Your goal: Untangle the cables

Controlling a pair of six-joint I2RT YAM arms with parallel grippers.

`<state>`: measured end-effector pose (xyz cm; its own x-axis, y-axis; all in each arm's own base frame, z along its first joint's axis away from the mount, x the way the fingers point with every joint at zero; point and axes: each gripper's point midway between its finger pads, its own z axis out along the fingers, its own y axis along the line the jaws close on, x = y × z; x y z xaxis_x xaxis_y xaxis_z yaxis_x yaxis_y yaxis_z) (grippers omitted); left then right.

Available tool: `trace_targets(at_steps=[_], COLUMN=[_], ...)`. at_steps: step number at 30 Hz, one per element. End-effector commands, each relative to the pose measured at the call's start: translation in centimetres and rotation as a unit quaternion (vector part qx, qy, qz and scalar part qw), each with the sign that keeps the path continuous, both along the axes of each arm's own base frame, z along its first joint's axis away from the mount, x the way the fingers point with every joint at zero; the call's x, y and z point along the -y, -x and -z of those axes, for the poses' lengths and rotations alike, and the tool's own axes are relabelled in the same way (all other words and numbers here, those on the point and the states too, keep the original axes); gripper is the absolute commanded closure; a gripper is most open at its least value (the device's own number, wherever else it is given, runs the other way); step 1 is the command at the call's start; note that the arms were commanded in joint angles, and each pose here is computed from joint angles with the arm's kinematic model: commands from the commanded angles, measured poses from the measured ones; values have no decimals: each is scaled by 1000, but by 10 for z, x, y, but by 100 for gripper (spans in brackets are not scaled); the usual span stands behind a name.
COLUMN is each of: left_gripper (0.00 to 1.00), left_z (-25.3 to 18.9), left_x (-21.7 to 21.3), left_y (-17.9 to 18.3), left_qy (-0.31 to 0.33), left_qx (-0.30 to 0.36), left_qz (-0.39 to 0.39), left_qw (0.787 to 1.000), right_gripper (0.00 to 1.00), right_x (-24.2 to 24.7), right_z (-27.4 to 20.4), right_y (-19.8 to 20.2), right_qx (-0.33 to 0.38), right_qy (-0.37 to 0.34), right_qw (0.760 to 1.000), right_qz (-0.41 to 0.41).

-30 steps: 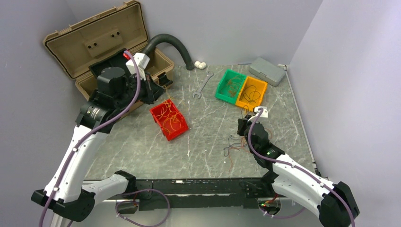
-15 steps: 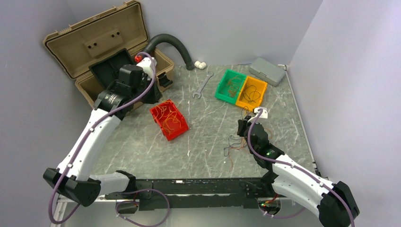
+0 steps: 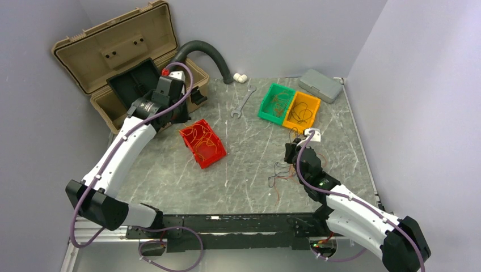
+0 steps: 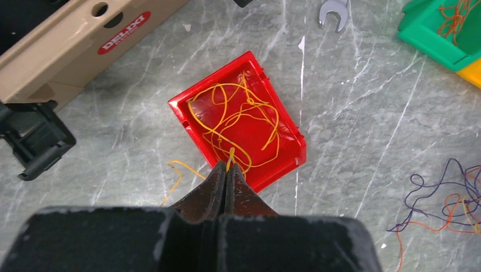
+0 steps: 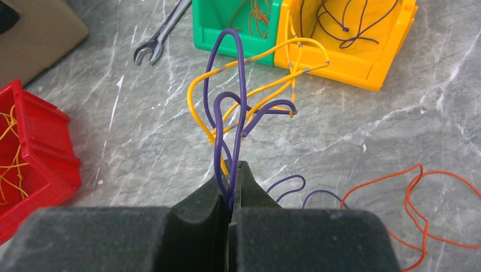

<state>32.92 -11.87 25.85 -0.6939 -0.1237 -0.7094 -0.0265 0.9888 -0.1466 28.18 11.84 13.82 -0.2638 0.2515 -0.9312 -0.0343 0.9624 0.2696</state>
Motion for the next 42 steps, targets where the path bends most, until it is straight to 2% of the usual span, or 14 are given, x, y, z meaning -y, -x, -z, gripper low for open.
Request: trace_targets(at_steps=[1, 8, 18, 23, 28, 32, 34, 38, 42], left_gripper=[100, 100, 100, 100, 100, 100, 100, 100, 100], left_z=[2, 22, 89, 130, 169, 145, 123, 108, 128], left_x=[18, 56, 64, 72, 70, 45, 35, 32, 42], left_y=[-13, -27, -56, -58, -44, -42, -44, -41, -30], left_qy=[42, 113, 105, 119, 133, 40, 19, 14, 34], left_qx=[0, -34, -80, -93, -101, -34, -6, 5, -25], left_qz=[-4, 22, -20, -17, -37, -83, -92, -93, -83], left_qw=[999, 993, 991, 988, 985, 995, 996, 996, 996], right_gripper=[100, 100, 100, 100, 100, 100, 100, 100, 100], right_x=[-2, 0, 2, 2, 2, 4, 3, 1, 1], right_z=[-10, -11, -13, -12, -13, -12, -12, -9, -9], right_y=[-5, -5, -4, -4, -4, -4, -5, -6, -6], right_qx=[17, 18, 22, 21, 24, 26, 25, 21, 20], right_qy=[-17, -18, -20, -20, -20, -18, -18, -16, -16], right_qw=[1000, 1000, 999, 999, 999, 999, 999, 1000, 1000], right_qz=[6, 10, 15, 14, 14, 18, 16, 15, 14])
